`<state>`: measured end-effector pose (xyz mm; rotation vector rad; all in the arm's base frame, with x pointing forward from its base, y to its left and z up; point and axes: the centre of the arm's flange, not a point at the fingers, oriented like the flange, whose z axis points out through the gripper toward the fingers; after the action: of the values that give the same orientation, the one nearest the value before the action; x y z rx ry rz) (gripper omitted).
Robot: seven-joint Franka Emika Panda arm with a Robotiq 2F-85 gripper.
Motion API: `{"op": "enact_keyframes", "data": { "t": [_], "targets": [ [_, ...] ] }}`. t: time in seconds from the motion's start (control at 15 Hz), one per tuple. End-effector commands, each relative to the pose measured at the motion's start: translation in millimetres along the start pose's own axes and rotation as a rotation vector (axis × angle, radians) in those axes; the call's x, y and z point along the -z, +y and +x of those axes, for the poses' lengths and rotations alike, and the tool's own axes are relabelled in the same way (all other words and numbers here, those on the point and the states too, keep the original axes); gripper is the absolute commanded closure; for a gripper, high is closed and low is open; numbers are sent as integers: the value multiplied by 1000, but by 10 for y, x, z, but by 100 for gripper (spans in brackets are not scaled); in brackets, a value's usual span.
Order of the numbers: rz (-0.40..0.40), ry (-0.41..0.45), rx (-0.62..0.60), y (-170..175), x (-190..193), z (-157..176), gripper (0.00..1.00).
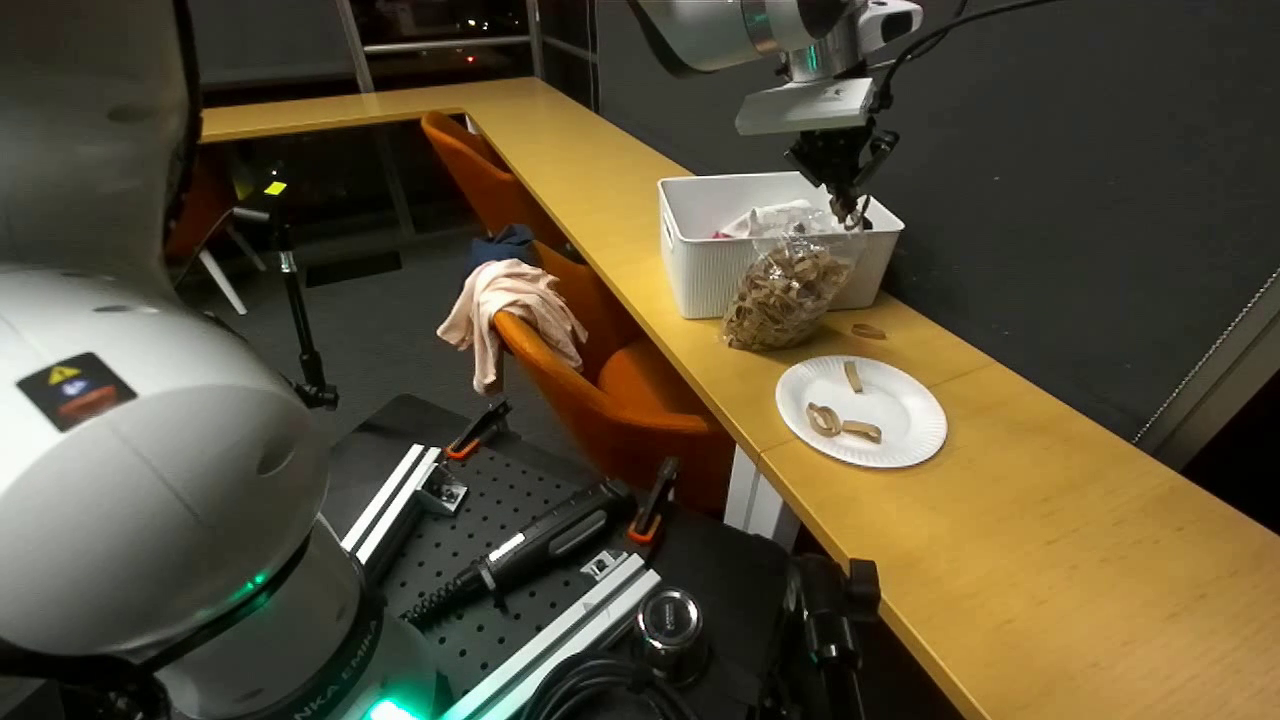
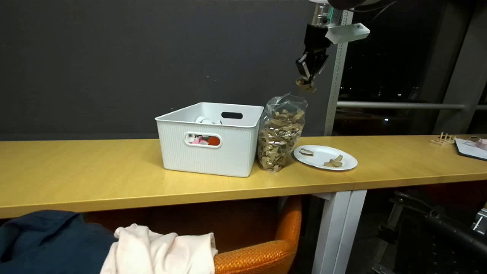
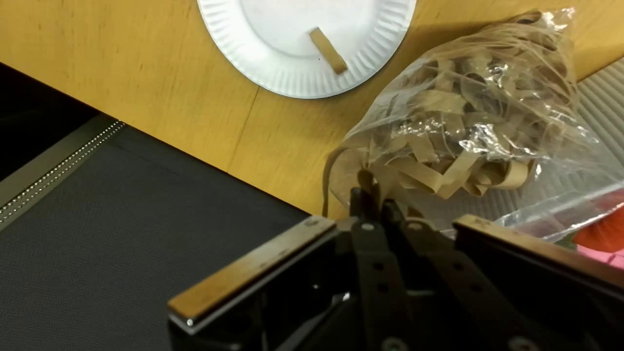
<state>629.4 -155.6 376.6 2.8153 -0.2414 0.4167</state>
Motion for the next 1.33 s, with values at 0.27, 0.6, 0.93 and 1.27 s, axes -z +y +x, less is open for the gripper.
{"op": "enact_keyframes", "data": {
  "t": [0.27,0.6,0.93,1.27],
  "targets": [
    [-22,48,101,-176,-284,345,99],
    [-12,60,151,-444,-347,383,99],
    [-24,46,163,-637,-351,206,99],
    [-45,39,144,-623,-300,42,99]
  ]
}}
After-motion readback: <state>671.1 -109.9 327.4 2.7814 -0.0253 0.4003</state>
